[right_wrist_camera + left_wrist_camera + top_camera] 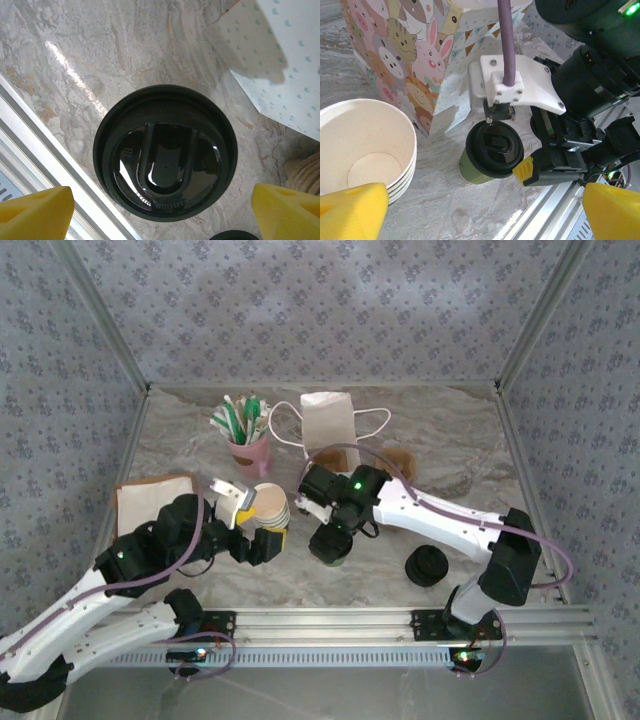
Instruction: Pack the takeout coffee
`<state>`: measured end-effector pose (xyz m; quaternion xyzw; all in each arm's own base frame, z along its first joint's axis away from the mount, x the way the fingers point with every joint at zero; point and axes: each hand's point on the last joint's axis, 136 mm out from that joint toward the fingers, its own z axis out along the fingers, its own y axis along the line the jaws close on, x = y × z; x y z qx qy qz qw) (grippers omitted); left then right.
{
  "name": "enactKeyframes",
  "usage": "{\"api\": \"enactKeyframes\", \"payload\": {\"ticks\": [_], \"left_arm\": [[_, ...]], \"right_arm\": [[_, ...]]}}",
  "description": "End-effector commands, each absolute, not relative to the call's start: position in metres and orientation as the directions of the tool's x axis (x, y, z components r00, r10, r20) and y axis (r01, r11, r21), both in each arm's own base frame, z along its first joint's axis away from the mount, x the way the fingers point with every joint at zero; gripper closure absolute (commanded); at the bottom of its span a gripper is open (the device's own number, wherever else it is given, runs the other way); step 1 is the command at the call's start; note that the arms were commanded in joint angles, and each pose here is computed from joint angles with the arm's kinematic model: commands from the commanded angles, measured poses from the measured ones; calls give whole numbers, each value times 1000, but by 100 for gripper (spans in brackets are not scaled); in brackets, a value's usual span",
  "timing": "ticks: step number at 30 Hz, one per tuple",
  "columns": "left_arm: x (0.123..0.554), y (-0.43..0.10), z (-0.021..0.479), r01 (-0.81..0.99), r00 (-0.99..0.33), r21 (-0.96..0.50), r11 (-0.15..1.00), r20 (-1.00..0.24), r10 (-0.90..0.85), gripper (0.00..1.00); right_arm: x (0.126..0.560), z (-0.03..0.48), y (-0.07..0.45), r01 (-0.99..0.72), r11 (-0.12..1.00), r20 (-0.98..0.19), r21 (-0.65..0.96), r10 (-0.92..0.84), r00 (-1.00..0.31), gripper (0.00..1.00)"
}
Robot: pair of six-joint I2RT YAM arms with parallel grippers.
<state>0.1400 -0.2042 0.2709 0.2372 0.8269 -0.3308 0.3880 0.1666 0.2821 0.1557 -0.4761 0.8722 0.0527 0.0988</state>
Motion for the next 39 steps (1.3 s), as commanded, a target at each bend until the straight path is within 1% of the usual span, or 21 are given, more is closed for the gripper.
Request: {"api": "enactKeyframes", "payload": {"ticks": [1,13,17,20,24,28,39], "left_arm": [[141,-202,272,658,-567,-337,674,-810,148,1],[142,-203,271,656,-568,-338,675,-810,146,1],[143,-205,269,656,-571,-339,675,-807,149,0],[143,-206,268,656,-572,-339,674,-806,152,1],[144,-207,267,657,-573,-338,674,-805,155,1],[144,-207,267,657,-572,-338,674,-805,154,1],[144,-207,267,656,-574,-340,674,-805,153,0]], "right_arm": [[166,156,284,-849,528,-206,-16,-833,-514,6],[166,146,289,-833,553,-186,-27,-821,-539,12],[167,143,289,-828,560,-182,-31,-818,-546,19],[165,141,289,-822,569,-168,-19,-812,-558,21],[165,139,289,-815,579,-163,-14,-805,-570,21],[165,136,290,-812,583,-157,-11,-804,-574,17],[166,134,293,-808,589,-159,-6,-798,-581,18]]}}
